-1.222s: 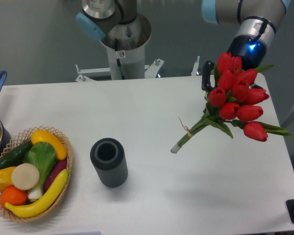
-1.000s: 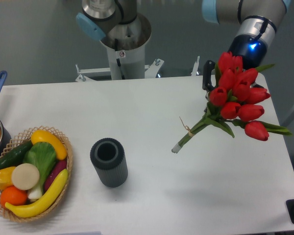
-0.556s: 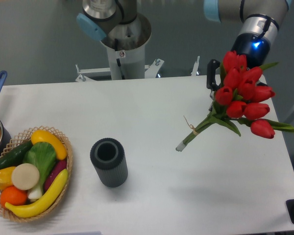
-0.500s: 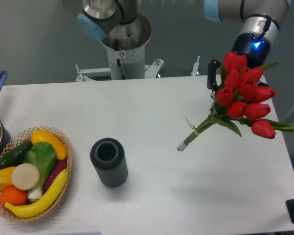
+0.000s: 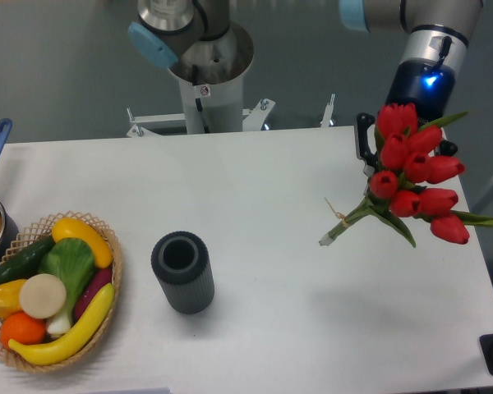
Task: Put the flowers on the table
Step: 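Swing the tulip bouquet down so the blooms hang toward the table, then lower the tulips onto the table beside the black cup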
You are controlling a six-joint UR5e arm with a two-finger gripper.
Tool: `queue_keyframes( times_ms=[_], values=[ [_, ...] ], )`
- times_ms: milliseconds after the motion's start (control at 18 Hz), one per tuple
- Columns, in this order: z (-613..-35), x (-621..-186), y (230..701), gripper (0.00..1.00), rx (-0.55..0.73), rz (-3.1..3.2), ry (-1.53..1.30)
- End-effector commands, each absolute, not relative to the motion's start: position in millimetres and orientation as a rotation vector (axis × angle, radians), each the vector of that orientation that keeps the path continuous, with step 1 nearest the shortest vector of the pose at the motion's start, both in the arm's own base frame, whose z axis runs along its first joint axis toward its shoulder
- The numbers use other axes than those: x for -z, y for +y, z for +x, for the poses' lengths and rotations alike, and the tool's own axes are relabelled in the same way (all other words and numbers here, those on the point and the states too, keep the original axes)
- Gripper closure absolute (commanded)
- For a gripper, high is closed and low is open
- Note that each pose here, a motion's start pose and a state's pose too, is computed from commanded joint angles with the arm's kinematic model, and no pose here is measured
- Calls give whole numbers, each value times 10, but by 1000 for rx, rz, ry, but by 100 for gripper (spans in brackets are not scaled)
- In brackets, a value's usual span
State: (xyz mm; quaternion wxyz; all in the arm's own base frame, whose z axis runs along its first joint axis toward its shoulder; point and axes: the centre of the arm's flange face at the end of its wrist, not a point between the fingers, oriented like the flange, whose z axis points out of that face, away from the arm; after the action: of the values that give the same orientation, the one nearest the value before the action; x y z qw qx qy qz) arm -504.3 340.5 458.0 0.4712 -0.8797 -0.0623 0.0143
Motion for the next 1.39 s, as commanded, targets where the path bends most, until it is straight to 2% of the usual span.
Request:
queue_keyframes(
  times_ms=[500,1000,1389],
  values=[
    [-4875,-4062,3604,60,-216,-2493,41],
    [-4895,-3536,3791,63,-283,-2765,129],
    [-4872,-3057,4013,63,-255,-2902,192]
  ],
)
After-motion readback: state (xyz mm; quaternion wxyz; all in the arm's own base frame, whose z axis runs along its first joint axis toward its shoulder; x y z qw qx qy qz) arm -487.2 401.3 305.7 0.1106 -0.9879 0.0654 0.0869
